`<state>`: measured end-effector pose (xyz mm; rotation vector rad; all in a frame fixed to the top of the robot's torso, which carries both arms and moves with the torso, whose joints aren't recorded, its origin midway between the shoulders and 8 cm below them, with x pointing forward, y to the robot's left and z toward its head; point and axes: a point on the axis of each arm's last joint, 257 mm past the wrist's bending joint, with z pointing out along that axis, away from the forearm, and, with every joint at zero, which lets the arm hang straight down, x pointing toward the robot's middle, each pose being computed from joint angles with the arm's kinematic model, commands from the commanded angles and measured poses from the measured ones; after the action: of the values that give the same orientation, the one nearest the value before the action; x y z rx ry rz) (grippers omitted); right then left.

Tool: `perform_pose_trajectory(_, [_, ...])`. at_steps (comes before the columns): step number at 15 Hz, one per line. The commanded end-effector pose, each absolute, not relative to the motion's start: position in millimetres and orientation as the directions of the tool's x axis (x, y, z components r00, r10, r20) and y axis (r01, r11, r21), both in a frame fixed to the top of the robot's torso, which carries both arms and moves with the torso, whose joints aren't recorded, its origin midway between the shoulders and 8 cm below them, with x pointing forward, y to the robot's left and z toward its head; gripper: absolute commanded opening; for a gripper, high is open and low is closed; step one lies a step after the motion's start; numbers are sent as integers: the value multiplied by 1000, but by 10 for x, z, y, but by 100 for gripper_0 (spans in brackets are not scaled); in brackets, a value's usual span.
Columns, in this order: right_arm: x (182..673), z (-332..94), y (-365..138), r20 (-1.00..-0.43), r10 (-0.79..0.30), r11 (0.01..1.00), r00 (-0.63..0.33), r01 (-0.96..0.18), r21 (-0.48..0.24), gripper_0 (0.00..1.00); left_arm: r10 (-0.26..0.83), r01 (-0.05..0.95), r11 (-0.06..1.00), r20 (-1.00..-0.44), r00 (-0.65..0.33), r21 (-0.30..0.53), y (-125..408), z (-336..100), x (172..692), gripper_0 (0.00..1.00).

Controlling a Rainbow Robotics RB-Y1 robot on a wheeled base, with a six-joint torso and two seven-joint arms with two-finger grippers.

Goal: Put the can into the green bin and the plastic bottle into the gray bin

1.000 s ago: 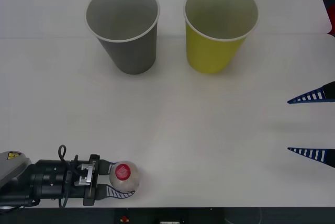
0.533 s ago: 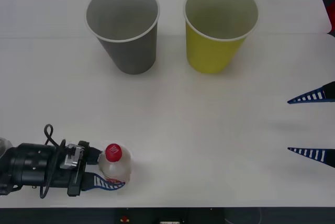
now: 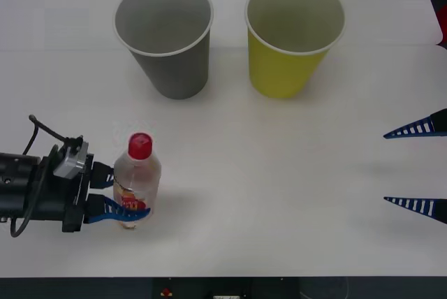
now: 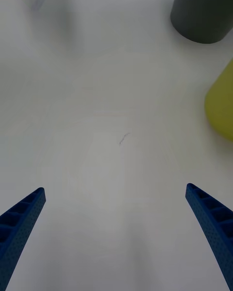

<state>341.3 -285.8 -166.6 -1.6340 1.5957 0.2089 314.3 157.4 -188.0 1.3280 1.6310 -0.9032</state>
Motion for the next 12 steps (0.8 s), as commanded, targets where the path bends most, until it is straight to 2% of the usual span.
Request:
perform_pose_trajectory(1, [3413, -1666, -2858, -630, -755, 143, 182, -892, -429, 100, 365, 956, 291, -918, -156, -47, 1436, -1663, 3320, 0])
perform_pose_trajectory(6, [3413, -1666, -2858, -630, -755, 143, 182, -892, -429, 100, 370, 882, 464, -885, -281, -86, 1395, -1255, 3474, 0])
perform_pose_trajectory(10, [3413, -1666, -2858, -630, -755, 143, 182, -892, -429, 100, 376, 810, 569, -830, -412, -144, 1503, -969, 3487, 0])
perform_pose_trajectory(12, [3413, -1666, -2858, -630, -755, 143, 182, -892, -429, 100, 442, 802, 588, -790, -425, -102, 1680, -776, 3559, 0])
